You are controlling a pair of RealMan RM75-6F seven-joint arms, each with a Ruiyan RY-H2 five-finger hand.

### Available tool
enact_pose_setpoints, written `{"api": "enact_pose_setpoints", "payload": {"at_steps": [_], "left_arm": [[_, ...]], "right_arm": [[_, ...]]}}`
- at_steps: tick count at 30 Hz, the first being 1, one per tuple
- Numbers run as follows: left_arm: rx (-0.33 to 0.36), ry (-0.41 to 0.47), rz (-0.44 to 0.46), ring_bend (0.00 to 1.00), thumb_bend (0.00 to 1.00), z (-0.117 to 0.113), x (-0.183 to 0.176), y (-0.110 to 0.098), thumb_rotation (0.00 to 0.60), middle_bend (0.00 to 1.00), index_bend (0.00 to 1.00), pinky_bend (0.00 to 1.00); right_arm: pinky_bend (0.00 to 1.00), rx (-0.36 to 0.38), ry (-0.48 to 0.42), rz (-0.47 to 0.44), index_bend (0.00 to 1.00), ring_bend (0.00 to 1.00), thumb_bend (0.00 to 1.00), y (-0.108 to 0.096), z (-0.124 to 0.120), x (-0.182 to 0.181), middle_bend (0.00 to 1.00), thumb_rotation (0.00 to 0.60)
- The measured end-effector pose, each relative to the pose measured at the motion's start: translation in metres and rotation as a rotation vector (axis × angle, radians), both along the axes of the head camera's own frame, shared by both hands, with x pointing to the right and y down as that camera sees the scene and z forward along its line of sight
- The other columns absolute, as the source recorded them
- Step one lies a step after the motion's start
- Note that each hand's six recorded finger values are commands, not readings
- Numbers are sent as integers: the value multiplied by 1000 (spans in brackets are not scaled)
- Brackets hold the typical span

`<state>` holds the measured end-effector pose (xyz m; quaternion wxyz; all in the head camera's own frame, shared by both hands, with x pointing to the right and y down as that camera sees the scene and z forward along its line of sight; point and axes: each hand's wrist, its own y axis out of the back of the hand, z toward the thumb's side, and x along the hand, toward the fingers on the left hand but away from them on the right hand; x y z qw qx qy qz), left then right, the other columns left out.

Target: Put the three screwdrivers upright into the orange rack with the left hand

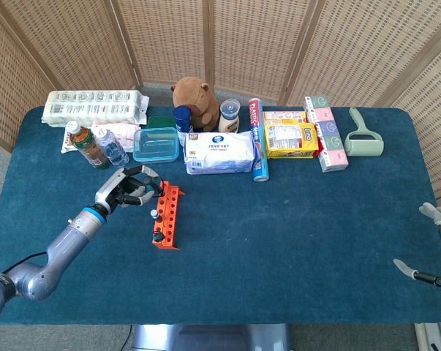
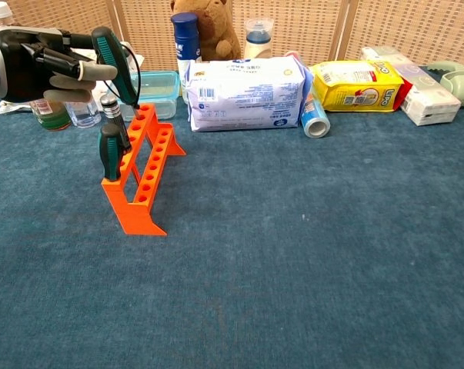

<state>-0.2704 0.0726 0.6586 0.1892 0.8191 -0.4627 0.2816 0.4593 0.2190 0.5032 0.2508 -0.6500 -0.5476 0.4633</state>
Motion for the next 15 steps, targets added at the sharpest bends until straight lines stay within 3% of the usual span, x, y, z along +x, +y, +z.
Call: {"api": "enact_pose_setpoints", "payload": {"at_steps": [15], "left_arm": [[-15,-4,10,976,472,8,-1,3,600,943,577,950]], "right_arm": [[23,-1,-1,1,66,87,44,0,0,0,169,600]]}}
